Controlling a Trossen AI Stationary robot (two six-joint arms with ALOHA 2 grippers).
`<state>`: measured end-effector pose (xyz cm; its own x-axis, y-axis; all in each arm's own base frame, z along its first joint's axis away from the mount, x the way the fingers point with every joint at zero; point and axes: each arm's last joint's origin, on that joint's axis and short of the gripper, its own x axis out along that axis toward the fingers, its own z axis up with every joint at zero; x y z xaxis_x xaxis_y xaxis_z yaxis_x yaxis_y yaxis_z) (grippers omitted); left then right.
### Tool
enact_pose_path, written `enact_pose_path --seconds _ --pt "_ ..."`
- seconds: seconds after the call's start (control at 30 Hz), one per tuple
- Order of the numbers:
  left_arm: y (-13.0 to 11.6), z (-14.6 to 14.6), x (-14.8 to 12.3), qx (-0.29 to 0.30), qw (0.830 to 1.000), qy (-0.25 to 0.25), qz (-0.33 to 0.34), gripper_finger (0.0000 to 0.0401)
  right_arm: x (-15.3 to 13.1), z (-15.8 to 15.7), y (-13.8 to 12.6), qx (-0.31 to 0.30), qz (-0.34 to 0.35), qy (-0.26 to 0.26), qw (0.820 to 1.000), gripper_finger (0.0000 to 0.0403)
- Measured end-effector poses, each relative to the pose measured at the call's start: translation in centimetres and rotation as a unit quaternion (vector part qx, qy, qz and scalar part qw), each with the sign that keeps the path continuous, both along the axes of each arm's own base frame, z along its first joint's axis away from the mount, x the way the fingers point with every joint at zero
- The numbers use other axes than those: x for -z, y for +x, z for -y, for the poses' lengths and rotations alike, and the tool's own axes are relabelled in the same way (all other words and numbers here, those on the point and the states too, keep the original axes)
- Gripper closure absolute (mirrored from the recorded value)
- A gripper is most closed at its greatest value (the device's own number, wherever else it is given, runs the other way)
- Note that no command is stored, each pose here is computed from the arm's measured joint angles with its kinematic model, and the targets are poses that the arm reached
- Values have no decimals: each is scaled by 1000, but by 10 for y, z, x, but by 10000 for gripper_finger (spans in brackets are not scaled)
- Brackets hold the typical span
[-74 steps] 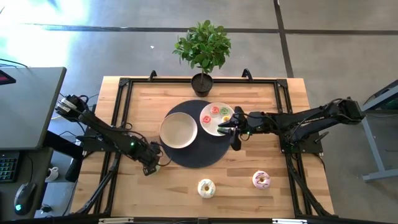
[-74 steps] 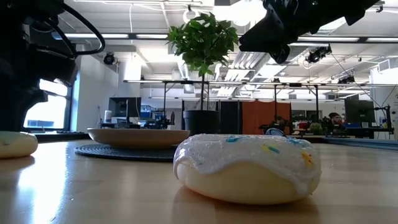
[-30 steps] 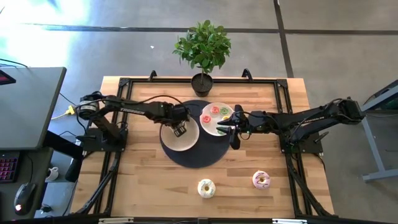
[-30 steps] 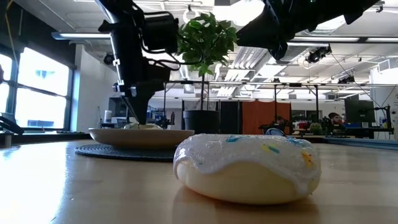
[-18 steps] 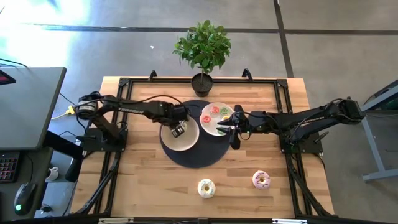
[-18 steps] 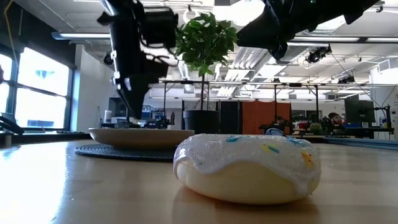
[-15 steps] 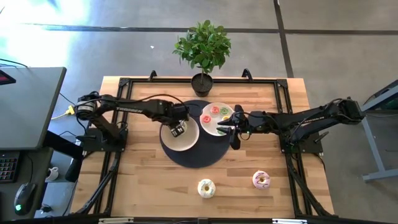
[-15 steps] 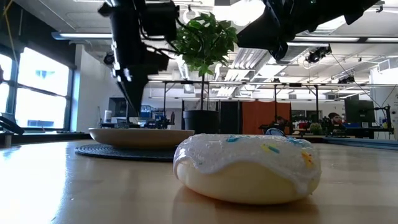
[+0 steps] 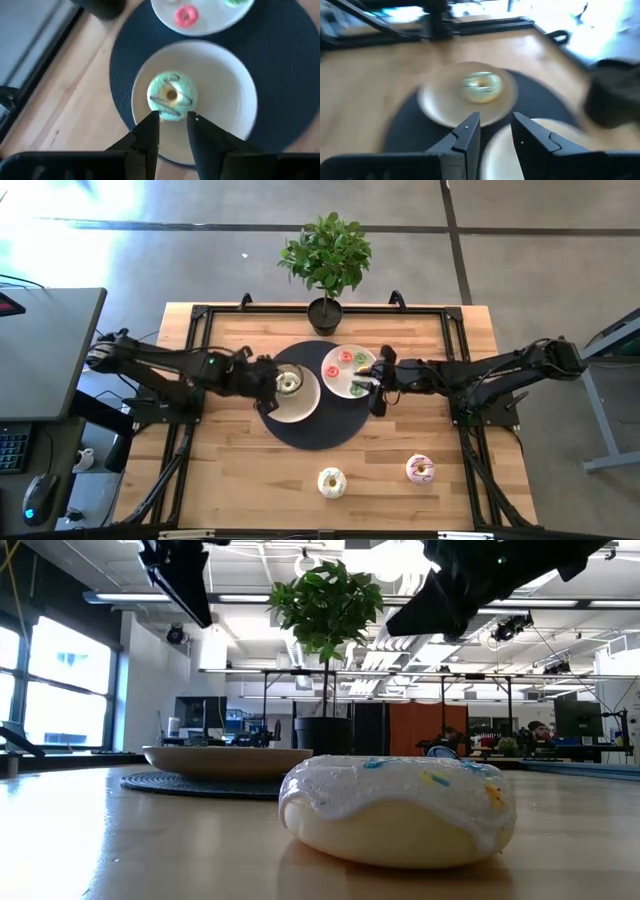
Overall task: Pick & Place donuts
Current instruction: Put the big purple donut on the left white plate
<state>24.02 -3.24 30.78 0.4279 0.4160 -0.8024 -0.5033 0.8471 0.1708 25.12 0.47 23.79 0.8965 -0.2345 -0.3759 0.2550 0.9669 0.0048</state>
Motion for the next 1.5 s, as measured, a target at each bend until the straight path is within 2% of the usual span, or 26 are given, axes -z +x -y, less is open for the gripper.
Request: enact_pose_path --seconds 0.07,0.13,0.23,0.37,0.6,0.83,0.97,1.17,1.23,1.3,1.4,1.5 --pt "-6 8 7 -9 1000 15 0 304 0 4 0 19 -7 -37 999 295" --pt "-10 14 12 -15 1000 23 7 304 0 6 -1 32 -8 -36 999 295" --pt "-15 21 27 -20 1000 23 -7 304 3 5 -1 26 -12 8 1000 295" --pt "-20 26 40 -25 999 17 -16 304 9 -6 -4 -69 -49 57 995 295" --pt "-22 25 47 -49 999 9 -13 304 12 -32 -13 -150 -88 137 975 282" --pt "-13 27 45 -45 998 -1 32 304 28 -51 -29 -146 -194 180 953 237" --pt "-10 28 44 -45 998 -7 48 304 37 -63 -43 -132 -267 210 931 209" --pt "-9 29 43 -49 997 -10 60 304 46 -87 -69 -153 -372 223 888 190" --pt "-8 29 42 -49 997 -13 66 304 47 -95 -77 -155 -394 221 879 190" --pt "-6 30 41 -49 996 -17 77 304 48 -102 -83 -163 -405 211 875 193" --pt "-5 30 41 -51 995 -14 86 304 55 -111 -91 -174 -403 188 879 197" --pt "-5 30 41 -52 995 -9 87 304 65 -117 -99 -179 -398 193 879 198"
